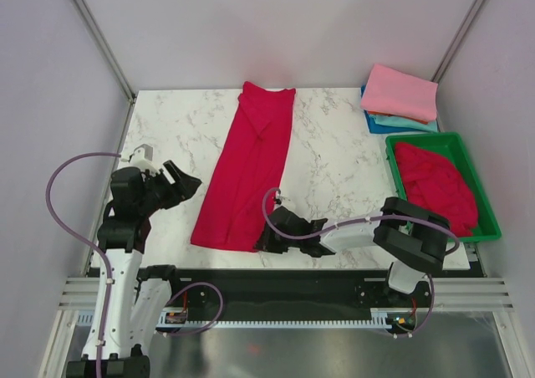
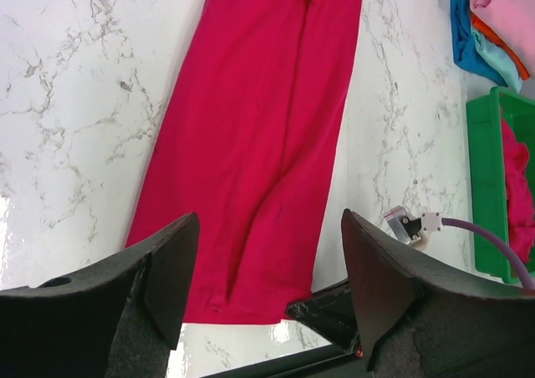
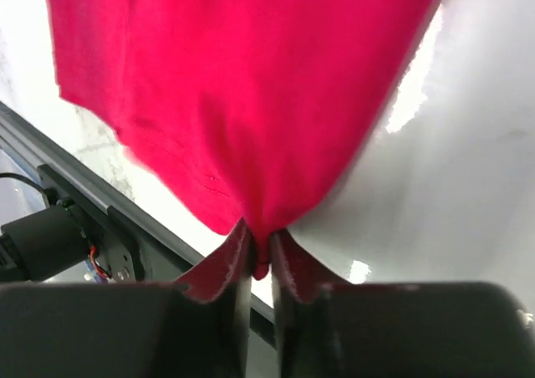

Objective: Fold and stack the t-shirts

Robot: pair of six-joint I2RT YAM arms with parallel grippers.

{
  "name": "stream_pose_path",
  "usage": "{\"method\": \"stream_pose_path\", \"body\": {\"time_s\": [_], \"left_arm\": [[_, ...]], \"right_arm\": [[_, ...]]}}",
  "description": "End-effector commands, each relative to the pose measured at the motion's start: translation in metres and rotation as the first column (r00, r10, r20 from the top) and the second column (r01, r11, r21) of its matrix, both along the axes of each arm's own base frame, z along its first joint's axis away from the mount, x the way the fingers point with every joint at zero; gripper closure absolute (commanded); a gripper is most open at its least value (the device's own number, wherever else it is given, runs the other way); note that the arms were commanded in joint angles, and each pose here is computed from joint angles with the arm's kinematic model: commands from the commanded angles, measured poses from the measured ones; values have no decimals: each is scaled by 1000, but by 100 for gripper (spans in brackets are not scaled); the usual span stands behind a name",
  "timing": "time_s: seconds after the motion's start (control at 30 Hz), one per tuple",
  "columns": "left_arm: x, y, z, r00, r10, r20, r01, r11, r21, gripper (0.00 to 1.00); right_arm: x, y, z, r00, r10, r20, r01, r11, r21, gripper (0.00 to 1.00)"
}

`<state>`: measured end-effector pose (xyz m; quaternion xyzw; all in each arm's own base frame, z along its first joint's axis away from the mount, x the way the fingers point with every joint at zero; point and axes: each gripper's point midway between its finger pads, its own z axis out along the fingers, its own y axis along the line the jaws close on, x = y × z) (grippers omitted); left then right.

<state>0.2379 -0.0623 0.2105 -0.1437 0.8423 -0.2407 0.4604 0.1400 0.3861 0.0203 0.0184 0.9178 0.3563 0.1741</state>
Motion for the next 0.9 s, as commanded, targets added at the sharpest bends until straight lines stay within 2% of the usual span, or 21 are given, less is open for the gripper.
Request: {"method": "stream_pose_path", "body": {"time_s": [0.0, 0.03, 0.07, 0.23, 0.37, 0.57, 0.7, 0.8, 0.87], "left_arm": [[2, -1, 6, 999, -29, 44, 28, 999, 27, 25], [2, -2, 7, 998, -30, 49, 29, 999, 27, 26], [0, -4, 8, 998, -36, 53, 34, 999, 27, 26], [-12, -31, 6, 992, -118, 35, 117, 993, 23, 27], [-30, -61, -15, 974, -206, -92, 209, 978, 17, 27], [-61, -92, -66, 927, -240, -289, 255, 967, 13, 29], [-93, -95, -116, 875, -162, -457, 207, 977, 50, 34], [-115, -97, -135, 855, -147, -497, 184, 983, 26, 38], [-121, -92, -142, 856, -124, -502, 172, 984, 50, 38]], "right_arm": [[-7, -69, -56, 998, -46, -33, 36, 966, -257, 81], [-3, -76, -54, 997, -68, -26, 59, 965, -254, 96], [-4, -91, -48, 996, -88, -7, 83, 963, -256, 100], [-19, -122, -18, 996, -83, 19, 85, 974, -212, 100], [-34, -147, -15, 997, -74, 6, 74, 969, -236, 100], [-43, -163, -24, 995, -96, -18, 89, 966, -242, 100], [-41, -164, -24, 996, -95, 0, 92, 965, -244, 100], [-39, -163, -23, 996, -88, 7, 87, 965, -246, 100], [-40, -163, -24, 996, -84, 6, 83, 964, -253, 100]]}}
